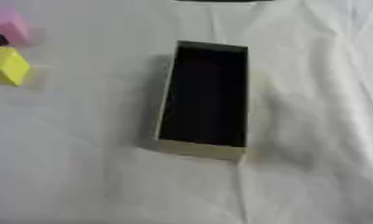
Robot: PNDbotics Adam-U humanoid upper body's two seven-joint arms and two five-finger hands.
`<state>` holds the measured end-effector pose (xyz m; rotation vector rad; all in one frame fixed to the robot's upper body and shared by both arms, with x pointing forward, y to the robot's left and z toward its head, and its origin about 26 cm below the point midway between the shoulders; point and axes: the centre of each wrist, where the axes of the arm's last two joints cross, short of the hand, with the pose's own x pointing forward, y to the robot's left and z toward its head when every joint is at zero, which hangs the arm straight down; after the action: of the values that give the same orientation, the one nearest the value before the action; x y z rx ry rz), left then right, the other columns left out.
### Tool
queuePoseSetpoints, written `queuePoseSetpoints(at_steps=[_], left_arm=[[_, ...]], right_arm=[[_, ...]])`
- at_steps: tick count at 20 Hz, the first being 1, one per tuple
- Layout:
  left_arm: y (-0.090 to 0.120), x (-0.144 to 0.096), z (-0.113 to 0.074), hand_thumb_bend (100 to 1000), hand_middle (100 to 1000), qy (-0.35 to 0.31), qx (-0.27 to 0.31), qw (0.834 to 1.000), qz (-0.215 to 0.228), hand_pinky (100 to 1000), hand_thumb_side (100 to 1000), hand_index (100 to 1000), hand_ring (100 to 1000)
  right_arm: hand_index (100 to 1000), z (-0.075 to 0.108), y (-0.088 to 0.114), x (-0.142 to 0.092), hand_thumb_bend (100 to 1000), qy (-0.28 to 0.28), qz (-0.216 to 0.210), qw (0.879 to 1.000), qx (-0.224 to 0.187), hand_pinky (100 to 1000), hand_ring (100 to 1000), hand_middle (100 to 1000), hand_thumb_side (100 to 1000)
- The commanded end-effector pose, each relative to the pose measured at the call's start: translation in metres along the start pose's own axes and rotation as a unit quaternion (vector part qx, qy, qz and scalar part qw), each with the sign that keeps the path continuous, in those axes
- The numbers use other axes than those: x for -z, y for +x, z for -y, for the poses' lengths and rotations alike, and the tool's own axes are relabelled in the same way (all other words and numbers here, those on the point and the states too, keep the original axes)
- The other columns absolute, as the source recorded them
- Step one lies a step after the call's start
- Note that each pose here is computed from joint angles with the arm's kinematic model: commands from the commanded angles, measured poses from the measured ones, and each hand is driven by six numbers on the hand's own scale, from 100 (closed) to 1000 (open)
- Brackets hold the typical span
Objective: Pick up objects on the table and place them in the box.
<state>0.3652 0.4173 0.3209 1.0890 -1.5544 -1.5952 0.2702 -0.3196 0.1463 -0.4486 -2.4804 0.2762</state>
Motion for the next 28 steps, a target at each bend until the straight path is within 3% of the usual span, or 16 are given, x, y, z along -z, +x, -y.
queuePoseSetpoints(at_steps=[1, 13, 23, 28], left_arm=[[-0.004, -0.013, -0.023, 538, 834, 0.014, 0.022, 1.0, -0.012, 803, 195, 898, 852], [-0.008, -0.014, -0.015, 569, 843, -0.023, 0.021, 0.999, -0.018, 811, 162, 899, 865], [-0.022, -0.011, -0.001, 812, 876, -0.117, 0.076, 0.989, -0.046, 831, 154, 911, 877], [-0.033, -0.006, 0.009, 824, 871, -0.151, 0.095, 0.982, -0.064, 833, 114, 903, 876]], right_arm=[[832, 0.007, 0.005, 0.007, 100, 0.005, 0.016, 1.0, -0.014, 827, 804, 580, 790], [832, 0.007, 0.005, 0.007, 100, 0.004, 0.016, 1.0, -0.015, 827, 804, 580, 790], [831, 0.006, 0.005, 0.006, 100, 0.007, 0.014, 1.0, -0.012, 826, 804, 578, 793], [831, 0.004, 0.005, 0.006, 100, 0.011, 0.012, 1.0, -0.009, 826, 804, 577, 796]])
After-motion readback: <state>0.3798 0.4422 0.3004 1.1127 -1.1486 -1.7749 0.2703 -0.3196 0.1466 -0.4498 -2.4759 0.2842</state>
